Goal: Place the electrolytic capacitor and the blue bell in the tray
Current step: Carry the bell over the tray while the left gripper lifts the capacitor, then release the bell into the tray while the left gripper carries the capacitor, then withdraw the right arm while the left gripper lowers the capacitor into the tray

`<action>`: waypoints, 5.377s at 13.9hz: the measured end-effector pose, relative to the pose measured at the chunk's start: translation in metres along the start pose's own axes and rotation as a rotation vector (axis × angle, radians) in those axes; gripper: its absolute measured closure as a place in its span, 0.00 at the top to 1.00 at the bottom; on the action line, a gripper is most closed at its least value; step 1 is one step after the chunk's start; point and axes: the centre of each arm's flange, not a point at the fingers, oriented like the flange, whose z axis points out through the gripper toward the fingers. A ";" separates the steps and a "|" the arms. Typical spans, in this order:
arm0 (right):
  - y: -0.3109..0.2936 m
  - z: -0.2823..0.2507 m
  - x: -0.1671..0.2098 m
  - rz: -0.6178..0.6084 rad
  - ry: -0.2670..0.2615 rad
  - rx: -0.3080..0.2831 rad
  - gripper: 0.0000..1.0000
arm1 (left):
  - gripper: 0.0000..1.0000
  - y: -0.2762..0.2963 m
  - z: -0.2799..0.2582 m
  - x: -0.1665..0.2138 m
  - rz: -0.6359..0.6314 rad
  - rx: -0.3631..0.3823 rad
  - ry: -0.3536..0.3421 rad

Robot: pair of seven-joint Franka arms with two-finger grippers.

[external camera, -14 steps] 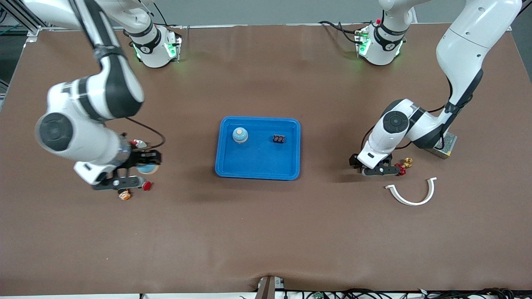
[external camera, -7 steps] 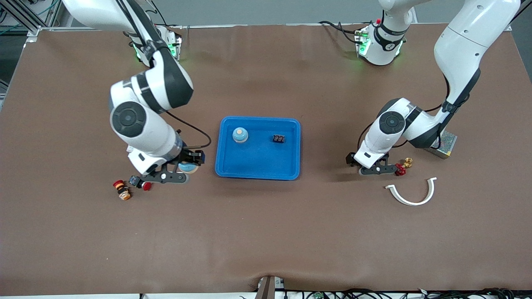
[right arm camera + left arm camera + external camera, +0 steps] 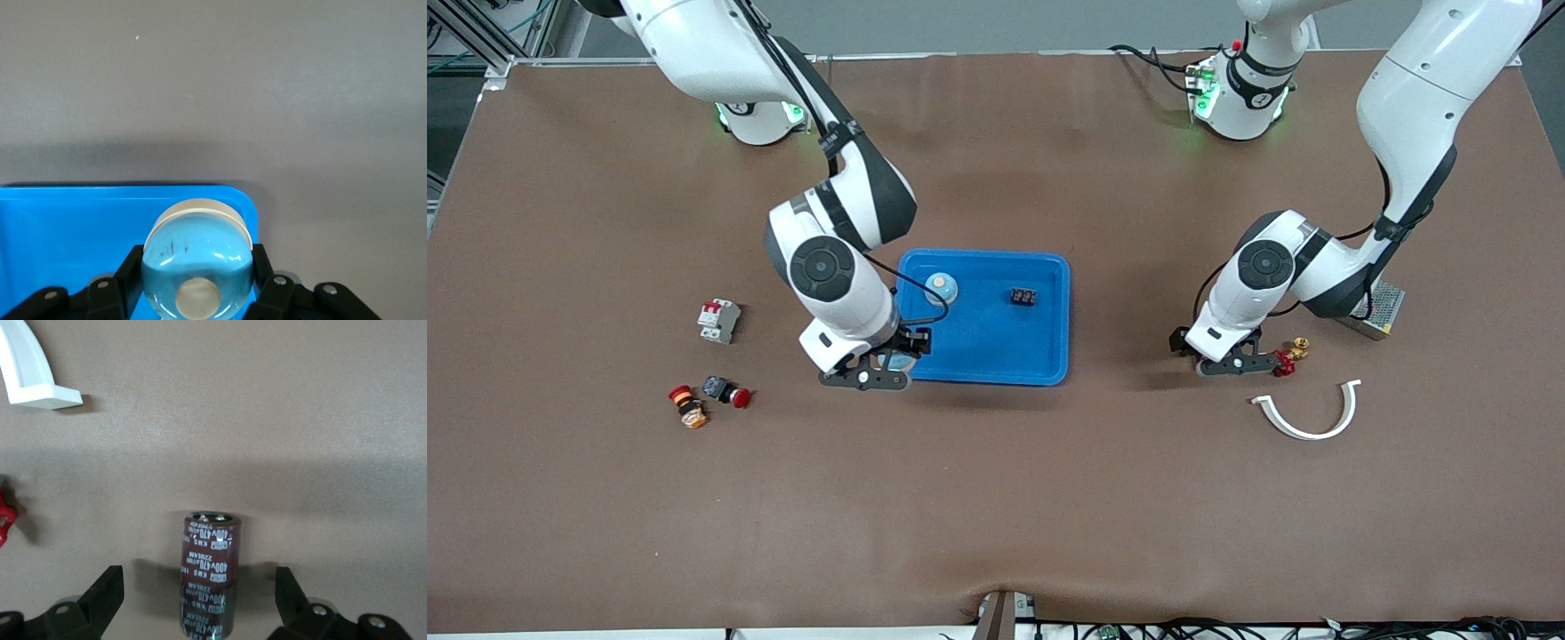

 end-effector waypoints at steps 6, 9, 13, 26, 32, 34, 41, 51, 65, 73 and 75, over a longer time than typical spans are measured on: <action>-0.021 0.050 -0.021 -0.039 -0.013 -0.013 0.67 | 0.62 -0.002 -0.008 0.007 -0.076 -0.026 -0.026; -0.030 0.064 -0.037 -0.063 -0.016 -0.017 0.67 | 0.34 0.000 -0.018 0.011 -0.104 -0.016 -0.045; -0.033 0.073 -0.046 -0.074 -0.024 -0.025 0.67 | 0.34 0.001 -0.023 0.014 -0.189 -0.013 -0.045; -0.036 0.103 -0.070 -0.102 -0.023 -0.030 0.67 | 0.34 0.077 -0.107 0.026 -1.024 -0.034 -0.153; -0.034 0.112 -0.070 -0.102 -0.017 -0.028 0.67 | 0.34 0.146 -0.135 0.005 -1.248 -0.065 -0.148; -0.033 0.118 -0.070 -0.109 -0.015 -0.035 0.67 | 0.34 0.166 -0.140 -0.003 -1.289 -0.083 -0.152; -0.030 0.120 -0.066 -0.109 -0.007 -0.043 0.82 | 0.34 0.212 -0.126 -0.025 -1.378 -0.122 -0.102; 0.018 -0.047 -0.044 -0.179 -0.050 -0.065 1.00 | 0.34 0.283 -0.083 -0.033 -1.431 -0.118 -0.015; 0.330 -0.208 -0.016 -0.115 -0.019 -0.013 1.00 | 0.34 0.331 -0.061 -0.042 -1.449 -0.134 -0.007; 0.399 -0.266 -0.009 0.001 0.044 -0.019 1.00 | 0.34 0.339 -0.049 -0.055 -1.431 -0.115 -0.017; 0.410 -0.273 -0.010 0.020 0.050 -0.018 1.00 | 0.34 0.344 -0.048 -0.061 -1.423 -0.113 -0.019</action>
